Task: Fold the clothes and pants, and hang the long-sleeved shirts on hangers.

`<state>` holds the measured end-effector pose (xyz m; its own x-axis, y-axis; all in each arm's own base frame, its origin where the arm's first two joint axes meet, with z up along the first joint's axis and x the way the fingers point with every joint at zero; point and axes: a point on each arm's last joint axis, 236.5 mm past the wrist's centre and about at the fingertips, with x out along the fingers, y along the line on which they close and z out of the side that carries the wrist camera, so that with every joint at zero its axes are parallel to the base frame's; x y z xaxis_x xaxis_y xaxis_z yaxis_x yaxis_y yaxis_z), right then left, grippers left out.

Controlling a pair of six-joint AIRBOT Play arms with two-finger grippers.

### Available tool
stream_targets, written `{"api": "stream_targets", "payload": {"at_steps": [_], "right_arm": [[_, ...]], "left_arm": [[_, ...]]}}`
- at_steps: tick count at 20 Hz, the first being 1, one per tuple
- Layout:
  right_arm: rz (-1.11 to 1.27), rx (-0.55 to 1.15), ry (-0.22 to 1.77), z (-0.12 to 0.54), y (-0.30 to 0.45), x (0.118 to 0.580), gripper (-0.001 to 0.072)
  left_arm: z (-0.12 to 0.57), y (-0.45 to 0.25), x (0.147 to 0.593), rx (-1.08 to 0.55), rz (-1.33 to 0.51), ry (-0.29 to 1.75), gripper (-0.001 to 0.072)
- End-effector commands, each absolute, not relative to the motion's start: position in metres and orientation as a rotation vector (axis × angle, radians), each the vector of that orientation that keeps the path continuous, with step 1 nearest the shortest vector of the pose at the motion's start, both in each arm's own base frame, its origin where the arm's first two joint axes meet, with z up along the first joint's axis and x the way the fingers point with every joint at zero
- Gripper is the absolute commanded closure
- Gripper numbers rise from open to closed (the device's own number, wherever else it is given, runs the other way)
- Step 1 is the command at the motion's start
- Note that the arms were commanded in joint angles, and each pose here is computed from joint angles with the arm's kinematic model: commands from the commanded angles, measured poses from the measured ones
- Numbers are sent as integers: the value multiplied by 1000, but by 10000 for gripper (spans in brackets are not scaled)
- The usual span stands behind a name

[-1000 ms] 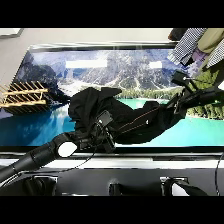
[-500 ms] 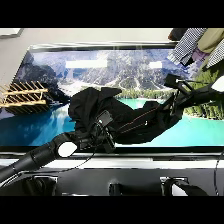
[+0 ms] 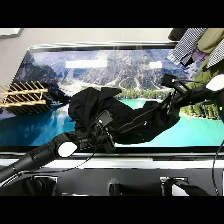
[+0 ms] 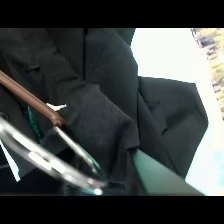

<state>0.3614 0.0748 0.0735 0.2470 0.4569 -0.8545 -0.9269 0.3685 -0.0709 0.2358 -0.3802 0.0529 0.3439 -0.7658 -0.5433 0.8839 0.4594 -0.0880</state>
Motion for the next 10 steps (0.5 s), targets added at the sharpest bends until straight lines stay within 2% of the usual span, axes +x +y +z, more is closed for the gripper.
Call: {"api": "stream_targets", "payload": {"at_steps": [1,2,3,4,5,6,10], "right_arm": [[1090,-624,843,74,86,359,464],[1095,-619,842,74,87,358,487],[1102,-616,845,74,87,356,553],[1111,-614,852,73,88,353,582],[1122,-610,859,74,88,350,656],[1131,-609,864,74,89,347,677],[1102,-644,865,83,83,342,680]], "left_arm": [[53,-380,236,239,-1084,565,684],[53,-380,236,239,-1085,565,684],[53,-380,236,239,-1084,565,684],[53,-380,236,239,-1084,565,684],[53,-380,236,239,-1084,565,684],[53,-380,236,238,-1085,565,683],[54,-380,236,238,-1084,563,682]]}}
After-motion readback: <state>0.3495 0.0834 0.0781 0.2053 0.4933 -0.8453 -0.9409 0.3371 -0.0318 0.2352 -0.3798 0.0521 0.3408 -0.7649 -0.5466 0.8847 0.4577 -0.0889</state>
